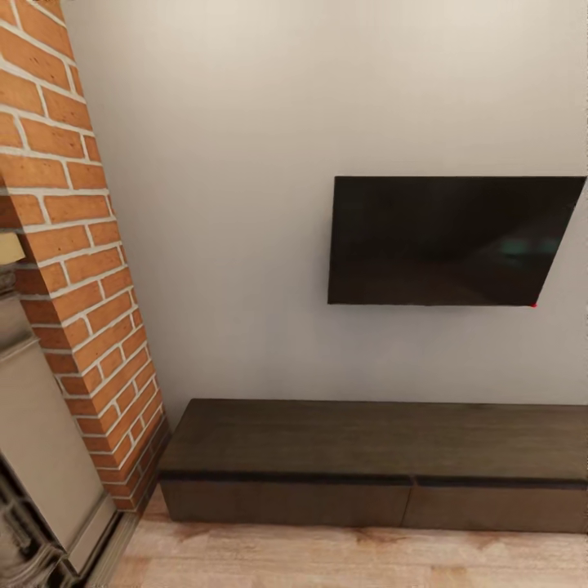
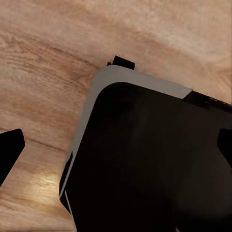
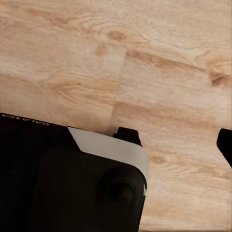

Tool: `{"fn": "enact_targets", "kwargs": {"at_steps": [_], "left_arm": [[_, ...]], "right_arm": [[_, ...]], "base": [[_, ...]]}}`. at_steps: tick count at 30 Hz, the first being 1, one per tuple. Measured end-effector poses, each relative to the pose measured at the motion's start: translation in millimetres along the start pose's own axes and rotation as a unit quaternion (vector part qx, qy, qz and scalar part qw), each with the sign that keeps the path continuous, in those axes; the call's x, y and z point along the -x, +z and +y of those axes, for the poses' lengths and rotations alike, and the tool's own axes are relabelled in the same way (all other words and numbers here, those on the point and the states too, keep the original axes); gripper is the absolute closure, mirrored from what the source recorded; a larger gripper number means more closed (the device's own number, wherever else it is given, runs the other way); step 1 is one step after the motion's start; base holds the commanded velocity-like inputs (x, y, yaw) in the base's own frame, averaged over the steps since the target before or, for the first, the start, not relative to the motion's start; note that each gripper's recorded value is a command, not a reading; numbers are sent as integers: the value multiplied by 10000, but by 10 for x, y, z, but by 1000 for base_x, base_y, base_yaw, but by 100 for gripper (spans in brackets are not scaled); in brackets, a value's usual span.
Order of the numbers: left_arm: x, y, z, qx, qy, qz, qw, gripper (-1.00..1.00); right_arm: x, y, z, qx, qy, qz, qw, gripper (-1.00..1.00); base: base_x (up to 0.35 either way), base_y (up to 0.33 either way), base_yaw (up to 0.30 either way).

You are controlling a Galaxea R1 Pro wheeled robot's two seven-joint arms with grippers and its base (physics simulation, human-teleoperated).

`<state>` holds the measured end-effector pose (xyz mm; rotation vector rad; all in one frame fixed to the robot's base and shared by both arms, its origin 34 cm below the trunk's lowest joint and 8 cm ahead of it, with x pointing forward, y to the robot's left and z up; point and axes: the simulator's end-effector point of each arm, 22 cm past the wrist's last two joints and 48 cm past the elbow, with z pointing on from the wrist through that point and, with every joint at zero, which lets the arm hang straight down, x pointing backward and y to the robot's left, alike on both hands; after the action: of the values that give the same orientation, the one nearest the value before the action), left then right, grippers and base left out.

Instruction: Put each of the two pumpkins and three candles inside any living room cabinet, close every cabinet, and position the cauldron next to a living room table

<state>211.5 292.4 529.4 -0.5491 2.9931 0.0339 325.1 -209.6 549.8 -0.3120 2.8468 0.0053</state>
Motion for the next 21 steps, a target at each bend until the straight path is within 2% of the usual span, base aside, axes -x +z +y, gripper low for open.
{"fn": "enact_targets", "kwargs": {"at_steps": [5,10,21], "left_arm": [[18,-1,46,29,2,-14,10000,-100],[74,-6,199,126,11,-45,9999,-100],[170,-12,296,130,26,-75,9999,-100]], "right_arm": [[-11,-1,-6,-10,4,10,10000,-100],[1,-1,-16,4,12,-4,10000,-100],[30,-2,-8,30,25,-26,10000,-100]], "base": [[-32,0,0],[-6,0,0],[0,0,0]]}}
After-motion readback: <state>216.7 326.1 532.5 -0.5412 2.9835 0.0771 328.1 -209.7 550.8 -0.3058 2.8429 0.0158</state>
